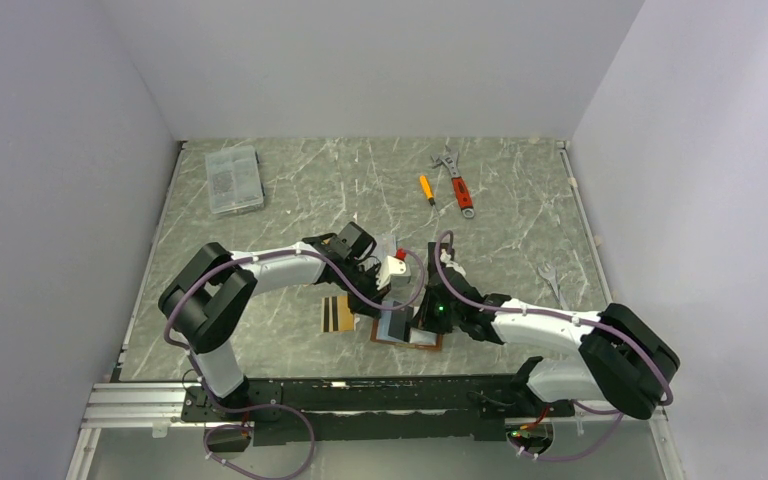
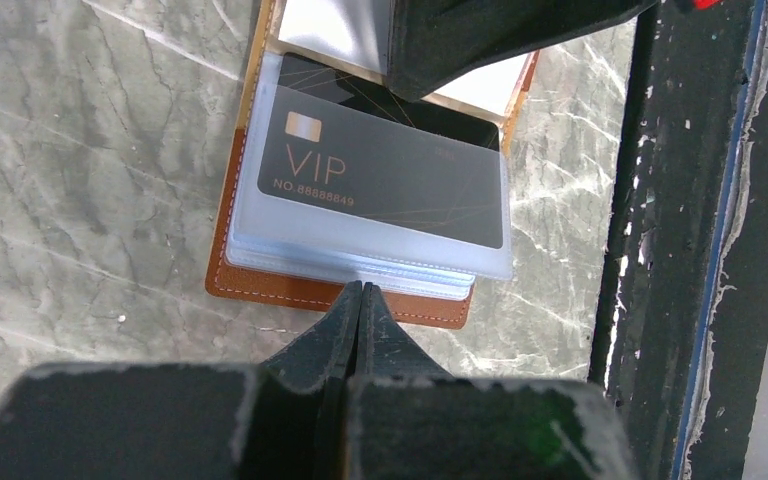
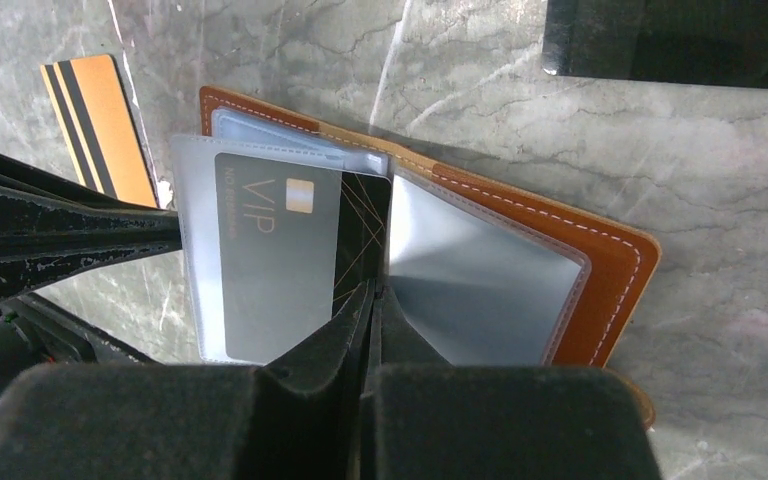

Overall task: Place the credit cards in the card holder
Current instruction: Insert the credit card into the card holder.

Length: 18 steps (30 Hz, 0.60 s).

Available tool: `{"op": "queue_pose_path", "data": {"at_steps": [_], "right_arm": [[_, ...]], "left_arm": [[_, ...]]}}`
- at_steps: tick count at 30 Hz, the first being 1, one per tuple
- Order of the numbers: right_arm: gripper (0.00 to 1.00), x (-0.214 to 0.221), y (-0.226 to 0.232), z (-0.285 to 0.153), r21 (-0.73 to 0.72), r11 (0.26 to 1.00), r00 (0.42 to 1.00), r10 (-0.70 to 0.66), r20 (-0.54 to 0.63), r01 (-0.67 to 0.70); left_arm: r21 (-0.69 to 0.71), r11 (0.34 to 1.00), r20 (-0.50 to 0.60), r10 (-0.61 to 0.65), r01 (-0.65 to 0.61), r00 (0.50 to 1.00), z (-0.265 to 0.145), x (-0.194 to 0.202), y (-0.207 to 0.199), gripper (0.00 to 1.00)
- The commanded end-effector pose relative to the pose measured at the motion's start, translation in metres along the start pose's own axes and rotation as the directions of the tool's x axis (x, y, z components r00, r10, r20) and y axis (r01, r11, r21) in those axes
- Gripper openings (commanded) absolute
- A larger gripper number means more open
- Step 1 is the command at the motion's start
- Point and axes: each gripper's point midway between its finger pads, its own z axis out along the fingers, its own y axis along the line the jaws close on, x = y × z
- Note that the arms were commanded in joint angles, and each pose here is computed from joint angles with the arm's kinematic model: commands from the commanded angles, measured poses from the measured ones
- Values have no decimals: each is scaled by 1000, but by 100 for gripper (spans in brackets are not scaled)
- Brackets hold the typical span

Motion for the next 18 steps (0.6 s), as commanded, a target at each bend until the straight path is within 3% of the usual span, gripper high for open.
{"op": "queue_pose_path", "data": {"at_steps": [1,8,18], "right_arm": [[0,1,0,4,-24,1000,1000,18,-3,-18],[0,5,-6,3,-18,999,1000,29,-9,-30],[0,3,-8,2,-49,997,998,57,5,-56]], "left_arm": [[-15,999,35,40,-40,999,-2,-19,6,0],[7,998,64,59,-60,996,-4,-39,-3,0],[48,997,28,60,-62,998,14,-36,-7,0]]}}
